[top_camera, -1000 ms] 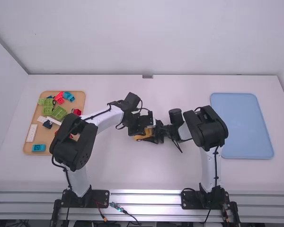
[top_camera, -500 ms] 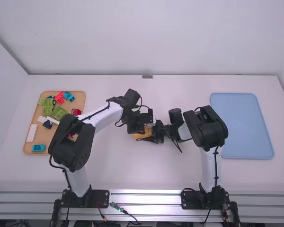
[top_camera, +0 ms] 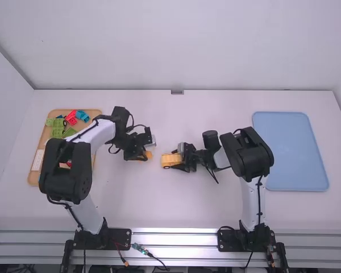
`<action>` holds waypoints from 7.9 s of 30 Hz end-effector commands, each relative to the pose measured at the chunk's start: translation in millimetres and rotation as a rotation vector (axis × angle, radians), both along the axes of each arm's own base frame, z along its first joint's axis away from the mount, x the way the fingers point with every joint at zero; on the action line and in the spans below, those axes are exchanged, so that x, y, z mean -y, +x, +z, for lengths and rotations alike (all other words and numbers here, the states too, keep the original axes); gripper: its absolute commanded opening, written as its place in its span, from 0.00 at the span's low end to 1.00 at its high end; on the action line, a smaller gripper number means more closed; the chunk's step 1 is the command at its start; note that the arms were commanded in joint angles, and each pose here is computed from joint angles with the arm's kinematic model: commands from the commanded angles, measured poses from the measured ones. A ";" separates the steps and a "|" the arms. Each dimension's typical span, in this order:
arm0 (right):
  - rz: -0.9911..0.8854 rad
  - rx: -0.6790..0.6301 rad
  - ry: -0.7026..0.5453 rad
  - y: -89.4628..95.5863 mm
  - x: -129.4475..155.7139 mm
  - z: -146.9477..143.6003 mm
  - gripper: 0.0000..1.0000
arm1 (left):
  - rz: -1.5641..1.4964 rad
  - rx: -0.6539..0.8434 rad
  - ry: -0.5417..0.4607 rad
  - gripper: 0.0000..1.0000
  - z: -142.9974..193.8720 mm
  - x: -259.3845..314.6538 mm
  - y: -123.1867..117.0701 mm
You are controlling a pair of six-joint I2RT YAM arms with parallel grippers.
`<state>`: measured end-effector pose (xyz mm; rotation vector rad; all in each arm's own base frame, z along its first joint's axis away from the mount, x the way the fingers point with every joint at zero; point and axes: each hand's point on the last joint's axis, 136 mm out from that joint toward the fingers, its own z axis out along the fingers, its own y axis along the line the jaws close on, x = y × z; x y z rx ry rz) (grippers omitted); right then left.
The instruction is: Assemble lego blocks to make yellow taxi
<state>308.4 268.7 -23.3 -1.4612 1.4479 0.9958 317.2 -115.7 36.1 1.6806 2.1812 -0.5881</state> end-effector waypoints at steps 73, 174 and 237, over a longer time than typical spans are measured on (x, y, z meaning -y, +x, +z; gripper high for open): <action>-0.054 -0.051 -0.051 3.2 3.8 -15.0 0.66 | 0.141 0.253 -0.242 0.99 -42.7 -3.3 -3.0; -0.052 -0.055 -0.052 2.4 3.3 -15.2 0.51 | 0.049 0.241 -0.401 0.54 -49.7 -9.7 -6.6; -0.056 -0.049 -0.056 3.3 3.9 -16.0 0.52 | -0.166 0.229 -0.450 0.04 19.5 67.8 31.6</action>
